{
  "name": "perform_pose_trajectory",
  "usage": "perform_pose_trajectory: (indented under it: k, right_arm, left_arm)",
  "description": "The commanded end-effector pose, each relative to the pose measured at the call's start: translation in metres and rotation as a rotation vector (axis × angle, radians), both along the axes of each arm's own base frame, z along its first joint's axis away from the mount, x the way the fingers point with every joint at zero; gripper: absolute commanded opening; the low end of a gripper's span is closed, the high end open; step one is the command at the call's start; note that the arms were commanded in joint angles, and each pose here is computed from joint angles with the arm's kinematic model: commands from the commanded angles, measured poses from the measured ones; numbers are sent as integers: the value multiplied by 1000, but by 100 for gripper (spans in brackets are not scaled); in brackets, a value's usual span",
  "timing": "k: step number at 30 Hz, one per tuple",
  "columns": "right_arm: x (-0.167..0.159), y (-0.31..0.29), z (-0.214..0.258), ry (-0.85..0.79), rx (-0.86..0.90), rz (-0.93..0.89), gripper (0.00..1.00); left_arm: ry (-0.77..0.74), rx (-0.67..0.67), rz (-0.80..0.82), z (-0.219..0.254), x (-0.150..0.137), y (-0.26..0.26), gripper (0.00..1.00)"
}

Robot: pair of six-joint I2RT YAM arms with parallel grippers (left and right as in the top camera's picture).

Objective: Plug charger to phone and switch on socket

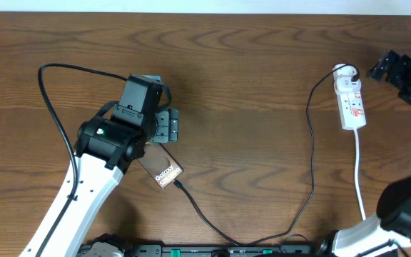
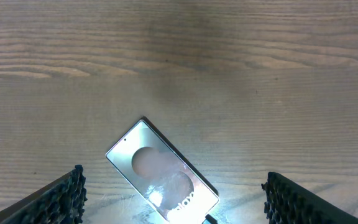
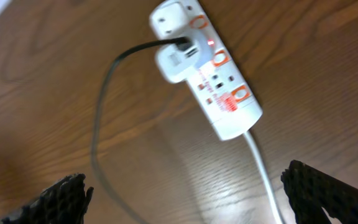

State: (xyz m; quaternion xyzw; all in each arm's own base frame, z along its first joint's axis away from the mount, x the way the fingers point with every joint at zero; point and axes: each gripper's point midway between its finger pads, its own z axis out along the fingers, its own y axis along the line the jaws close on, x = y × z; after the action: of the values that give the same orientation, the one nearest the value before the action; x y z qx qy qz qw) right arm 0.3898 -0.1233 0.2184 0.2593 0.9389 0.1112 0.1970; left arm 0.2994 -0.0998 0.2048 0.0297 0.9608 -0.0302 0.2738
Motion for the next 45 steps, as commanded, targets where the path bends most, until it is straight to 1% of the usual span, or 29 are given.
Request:
perform_pose_trajectory:
  k: [1, 16, 21, 25, 29, 33, 34, 39, 45]
  right_arm:
    - [-4, 6, 25, -53, -17, -22, 99]
    - [-6, 7, 31, -66, -22, -22, 99]
    - [-6, 7, 31, -66, -22, -22, 99]
    - [-6, 7, 31, -66, -22, -22, 99]
    - [-6, 7, 31, -66, -22, -22, 99]
    - [-6, 7, 31, -66, -22, -22, 99]
    - [-6, 7, 31, -66, -22, -22, 99]
    - [-6, 7, 31, -66, -22, -22, 99]
    - [-6, 7, 31, -66, -22, -22, 99]
  left_arm:
    - [-13, 12, -4, 5, 2, 1, 88]
    - [-14, 11, -4, 5, 2, 1, 88]
    - [-48, -2, -3, 16, -2, 3, 88]
    - [-121, -33, -3, 41, -16, 8, 88]
    - [-173, -58, -4, 64, -49, 22, 88]
    - [-296, -104, 28, 85, -75, 40, 88]
    - [-366, -124, 63, 93, -82, 51, 88]
    - [-580, -183, 149, 106, -93, 74, 88]
    - [-897, -253, 62, 119, -94, 70, 88]
